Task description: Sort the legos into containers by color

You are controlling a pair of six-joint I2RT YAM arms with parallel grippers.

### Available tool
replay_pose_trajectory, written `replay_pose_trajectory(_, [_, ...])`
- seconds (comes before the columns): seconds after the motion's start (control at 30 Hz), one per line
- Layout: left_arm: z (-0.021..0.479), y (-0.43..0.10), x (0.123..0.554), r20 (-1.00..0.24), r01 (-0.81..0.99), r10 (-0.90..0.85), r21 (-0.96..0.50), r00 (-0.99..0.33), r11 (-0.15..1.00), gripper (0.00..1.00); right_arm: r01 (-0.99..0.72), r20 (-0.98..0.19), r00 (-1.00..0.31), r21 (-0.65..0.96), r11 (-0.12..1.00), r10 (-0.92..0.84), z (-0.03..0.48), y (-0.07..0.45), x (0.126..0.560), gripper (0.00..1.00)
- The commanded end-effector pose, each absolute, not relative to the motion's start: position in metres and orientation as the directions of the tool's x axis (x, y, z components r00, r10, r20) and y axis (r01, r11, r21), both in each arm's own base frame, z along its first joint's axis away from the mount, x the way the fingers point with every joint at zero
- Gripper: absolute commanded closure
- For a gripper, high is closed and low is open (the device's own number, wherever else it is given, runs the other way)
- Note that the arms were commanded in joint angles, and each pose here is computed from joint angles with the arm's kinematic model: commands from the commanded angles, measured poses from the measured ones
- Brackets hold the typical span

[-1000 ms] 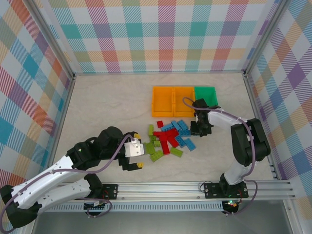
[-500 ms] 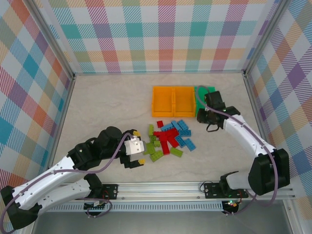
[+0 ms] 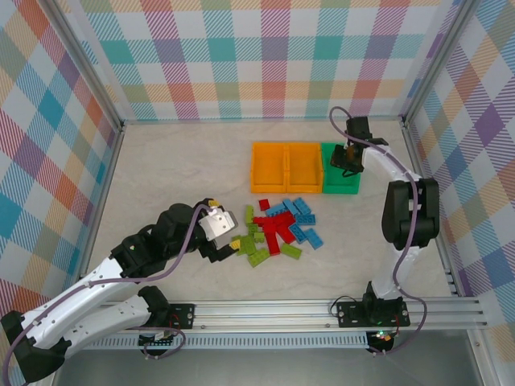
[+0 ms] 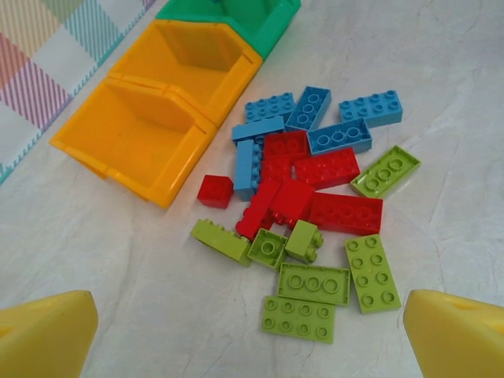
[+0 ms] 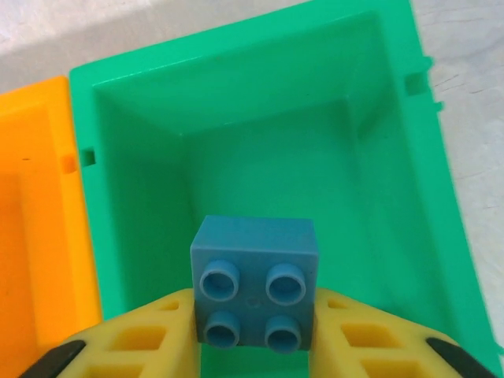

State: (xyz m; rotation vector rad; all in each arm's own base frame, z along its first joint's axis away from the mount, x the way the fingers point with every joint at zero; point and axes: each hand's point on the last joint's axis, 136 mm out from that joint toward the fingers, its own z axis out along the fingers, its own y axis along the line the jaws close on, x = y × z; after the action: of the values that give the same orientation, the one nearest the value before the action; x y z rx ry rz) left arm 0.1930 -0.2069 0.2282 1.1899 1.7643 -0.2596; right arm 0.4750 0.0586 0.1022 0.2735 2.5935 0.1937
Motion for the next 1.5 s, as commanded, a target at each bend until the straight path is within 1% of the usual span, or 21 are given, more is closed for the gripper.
replay_pose_trajectory(0.0, [0.233, -0.200, 0.205, -0.819, 0.758, 0.562, 0.295, -0.113, 0.582, 0.00, 0.131, -0.500, -0.834, 0.231, 0.964, 0.233, 0.118, 0.066, 0.480, 0.57])
replay_pose_trajectory(0.07, [0.233, -0.198, 0.210, -0.830, 0.744, 0.540, 0.272, -0.139, 0.610, 0.00, 0.136, -0.500, -0.832, 0.237, 0.962, 0.240, 0.120, 0.066, 0.478, 0.50])
replay_pose_trajectory(0.17, [0.234, -0.196, 0.216, -0.838, 0.723, 0.515, 0.241, -0.181, 0.647, 0.00, 0.136, -0.525, -0.815, 0.238, 0.962, 0.245, 0.134, 0.063, 0.471, 0.44])
replay_pose_trajectory(0.3, [0.237, -0.183, 0.232, -0.832, 0.633, 0.469, 0.196, -0.298, 0.749, 0.00, 0.129, -0.555, -0.789, 0.268, 0.955, 0.262, 0.162, 0.063, 0.452, 0.39])
replay_pose_trajectory(0.4, [0.240, -0.172, 0.244, -0.803, 0.548, 0.438, 0.170, -0.405, 0.819, 0.00, 0.102, -0.535, -0.793, 0.353, 0.930, 0.290, 0.179, 0.074, 0.424, 0.39])
replay_pose_trajectory(0.47, [0.243, -0.172, 0.251, -0.785, 0.491, 0.387, 0.123, -0.484, 0.862, 0.00, 0.042, -0.502, -0.815, 0.447, 0.893, 0.290, 0.189, 0.094, 0.394, 0.38])
replay_pose_trajectory(0.53, [0.242, -0.173, 0.257, -0.761, 0.414, 0.305, 0.052, -0.572, 0.909, 0.00, -0.033, -0.475, -0.844, 0.509, 0.860, 0.248, 0.198, 0.118, 0.361, 0.38])
replay_pose_trajectory(0.63, [0.227, -0.178, 0.268, -0.701, 0.269, 0.161, -0.046, -0.695, 0.962, 0.00, -0.160, -0.439, -0.894, 0.500, 0.851, 0.089, 0.200, 0.156, 0.301, 0.37])
replay_pose_trajectory(0.67, [0.219, -0.182, 0.272, -0.680, 0.231, 0.117, -0.078, -0.724, 0.970, 0.00, -0.205, -0.422, -0.906, 0.491, 0.847, 0.025, 0.197, 0.168, 0.280, 0.37])
replay_pose_trajectory(0.73, [0.206, -0.194, 0.279, -0.648, 0.189, 0.053, -0.142, -0.760, 0.972, 0.01, -0.249, -0.390, -0.920, 0.488, 0.837, -0.046, 0.194, 0.183, 0.250, 0.36])
replay_pose_trajectory(0.87, [0.167, -0.216, 0.299, -0.561, 0.127, -0.019, -0.220, -0.828, 0.967, 0.06, -0.284, -0.337, -0.934, 0.496, 0.821, -0.119, 0.189, 0.207, 0.213, 0.36])
replay_pose_trajectory(0.97, [0.138, -0.235, 0.310, -0.493, 0.124, -0.012, -0.241, -0.870, 0.963, 0.10, -0.322, -0.342, -0.925, 0.481, 0.815, -0.164, 0.190, 0.221, 0.199, 0.36])
replay_pose_trajectory(1.1, [0.106, -0.255, 0.322, -0.442, 0.117, -0.013, -0.265, -0.897, 0.957, 0.16, -0.334, -0.347, -0.921, 0.480, 0.811, -0.174, 0.186, 0.229, 0.196, 0.35])
replay_pose_trajectory(1.2, [0.085, -0.254, 0.329, -0.428, 0.082, -0.026, -0.233, -0.903, 0.969, 0.22, -0.331, -0.349, -0.921, 0.471, 0.818, -0.172, 0.183, 0.228, 0.198, 0.35])
replay_pose_trajectory(1.3, [0.067, -0.252, 0.333, -0.411, 0.061, -0.032, -0.211, -0.911, 0.976, 0.32, -0.334, -0.361, -0.917, 0.465, 0.820, -0.169, 0.182, 0.227, 0.198, 0.34])
replay_pose_trajectory(1.47, [0.050, -0.249, 0.338, -0.411, 0.042, -0.040, -0.189, -0.911, 0.981, 0.43, -0.345, -0.370, -0.912, 0.458, 0.819, -0.177, 0.184, 0.228, 0.200, 0.34])
